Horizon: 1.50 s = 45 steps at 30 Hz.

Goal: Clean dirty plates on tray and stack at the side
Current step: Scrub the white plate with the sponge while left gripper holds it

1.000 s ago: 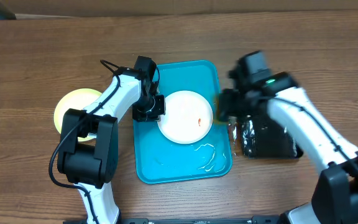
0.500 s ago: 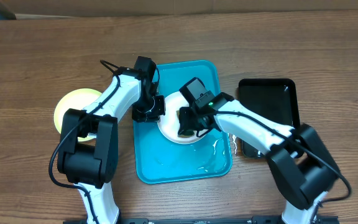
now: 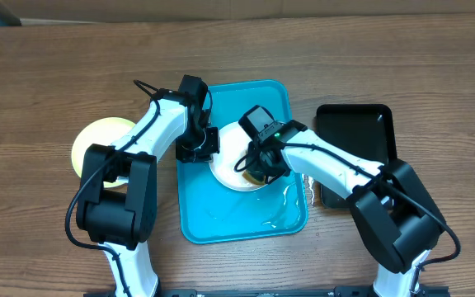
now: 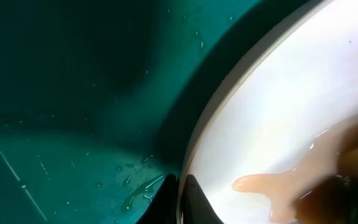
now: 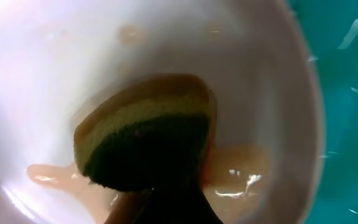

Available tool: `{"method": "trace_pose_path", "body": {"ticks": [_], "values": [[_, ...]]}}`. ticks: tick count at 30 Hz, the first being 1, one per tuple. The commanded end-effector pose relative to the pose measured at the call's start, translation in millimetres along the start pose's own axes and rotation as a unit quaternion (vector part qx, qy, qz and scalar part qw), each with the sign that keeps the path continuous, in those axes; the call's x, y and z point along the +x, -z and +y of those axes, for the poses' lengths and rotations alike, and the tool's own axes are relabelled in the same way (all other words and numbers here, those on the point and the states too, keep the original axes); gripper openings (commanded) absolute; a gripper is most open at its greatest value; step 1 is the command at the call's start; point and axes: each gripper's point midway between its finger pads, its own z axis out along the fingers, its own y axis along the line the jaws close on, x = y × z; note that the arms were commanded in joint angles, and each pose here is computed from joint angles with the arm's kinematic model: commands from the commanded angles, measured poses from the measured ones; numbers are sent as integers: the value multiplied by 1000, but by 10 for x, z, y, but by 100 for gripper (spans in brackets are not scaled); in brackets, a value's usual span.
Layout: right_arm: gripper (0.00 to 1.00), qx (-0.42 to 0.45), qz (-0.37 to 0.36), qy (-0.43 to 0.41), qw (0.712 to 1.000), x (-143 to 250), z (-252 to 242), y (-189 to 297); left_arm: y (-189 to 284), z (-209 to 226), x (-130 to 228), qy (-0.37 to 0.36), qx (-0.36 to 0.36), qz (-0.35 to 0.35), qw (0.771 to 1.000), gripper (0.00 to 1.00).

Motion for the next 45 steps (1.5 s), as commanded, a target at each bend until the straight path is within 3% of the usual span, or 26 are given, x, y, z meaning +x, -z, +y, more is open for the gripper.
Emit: {"method": "trace_pose_path", "body": {"ticks": [1, 8, 15, 31, 39, 45], "values": [[4, 76, -4, -64, 995, -101, -488, -135, 43, 121, -10, -1, -28, -8, 1000, 4], [4, 116, 3, -93, 989, -220, -793, -21, 45, 154, -15, -5, -38, -10, 999, 4], [4, 140, -30, -45, 989, -390, -711, 310, 46, 158, -18, -4, -39, -11, 999, 4], [4, 61, -104, 8, 993, -659, -479, 1288, 46, 155, -17, -4, -39, -11, 999, 4], [4, 40, -136, -70, 987, -833, -1105, 1912, 45, 151, -17, -5, -38, -11, 999, 4], [5, 65, -79, -99, 990, -781, -1642, 1600, 45, 147, -26, -5, -37, -12, 999, 4]]}}
